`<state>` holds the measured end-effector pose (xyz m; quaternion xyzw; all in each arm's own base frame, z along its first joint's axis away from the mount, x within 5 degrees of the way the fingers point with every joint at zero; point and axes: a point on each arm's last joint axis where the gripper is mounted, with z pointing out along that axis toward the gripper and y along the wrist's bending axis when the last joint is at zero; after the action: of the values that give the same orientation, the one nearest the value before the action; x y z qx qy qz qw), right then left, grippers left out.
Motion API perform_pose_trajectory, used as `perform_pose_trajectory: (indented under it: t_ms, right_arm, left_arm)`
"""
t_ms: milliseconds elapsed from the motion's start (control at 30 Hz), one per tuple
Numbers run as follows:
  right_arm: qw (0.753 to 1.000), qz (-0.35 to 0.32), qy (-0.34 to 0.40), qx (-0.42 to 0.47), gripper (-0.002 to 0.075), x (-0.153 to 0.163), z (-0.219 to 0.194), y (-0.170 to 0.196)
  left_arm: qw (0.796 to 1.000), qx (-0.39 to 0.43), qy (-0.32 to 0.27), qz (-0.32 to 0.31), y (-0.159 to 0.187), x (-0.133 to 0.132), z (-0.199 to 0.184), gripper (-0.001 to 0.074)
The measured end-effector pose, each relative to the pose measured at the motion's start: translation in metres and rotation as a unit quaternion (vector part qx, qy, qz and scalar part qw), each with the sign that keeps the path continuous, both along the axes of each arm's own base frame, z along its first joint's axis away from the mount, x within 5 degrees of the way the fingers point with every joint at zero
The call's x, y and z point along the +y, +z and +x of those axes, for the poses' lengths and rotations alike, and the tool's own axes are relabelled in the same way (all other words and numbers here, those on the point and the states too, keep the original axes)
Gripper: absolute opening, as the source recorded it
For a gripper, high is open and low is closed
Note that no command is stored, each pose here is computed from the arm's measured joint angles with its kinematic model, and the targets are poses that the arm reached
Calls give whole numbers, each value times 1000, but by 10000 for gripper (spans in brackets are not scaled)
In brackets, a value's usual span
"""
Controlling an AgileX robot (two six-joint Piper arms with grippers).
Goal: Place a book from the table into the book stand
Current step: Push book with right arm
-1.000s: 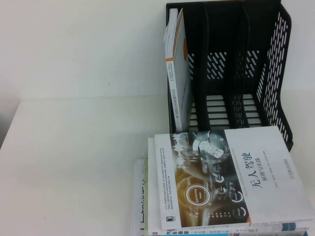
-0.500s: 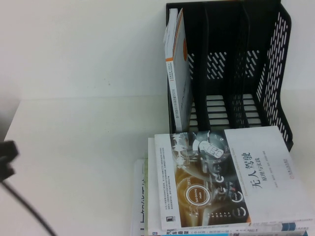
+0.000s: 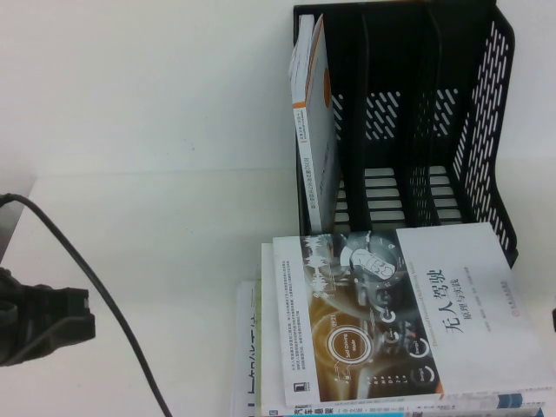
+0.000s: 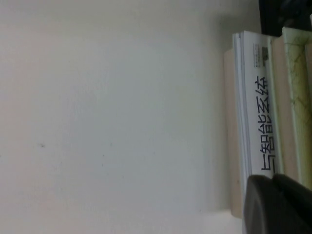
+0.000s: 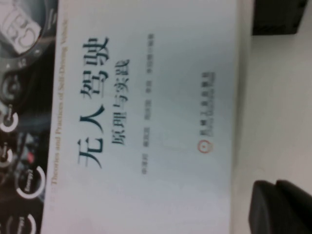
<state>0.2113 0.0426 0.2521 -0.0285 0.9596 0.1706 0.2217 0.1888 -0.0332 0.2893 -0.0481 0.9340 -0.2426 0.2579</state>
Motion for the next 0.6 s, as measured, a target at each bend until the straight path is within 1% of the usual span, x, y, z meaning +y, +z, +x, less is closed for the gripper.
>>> perform_pose_trajectory:
  t_ms: [133, 267, 600]
  right_arm:
    - [1000, 1, 11, -2, 5, 8, 5, -4]
    - [1000, 4, 21, 9, 5, 16, 9, -11]
    - [999, 14, 51, 3, 6, 29, 18, -11]
  left_arm:
    - [1000, 0, 1, -6, 0, -1, 0, -3]
    - [1000, -10, 5, -28, 3, -3, 2, -3]
    - [994, -44, 8, -100, 13, -12, 7, -3]
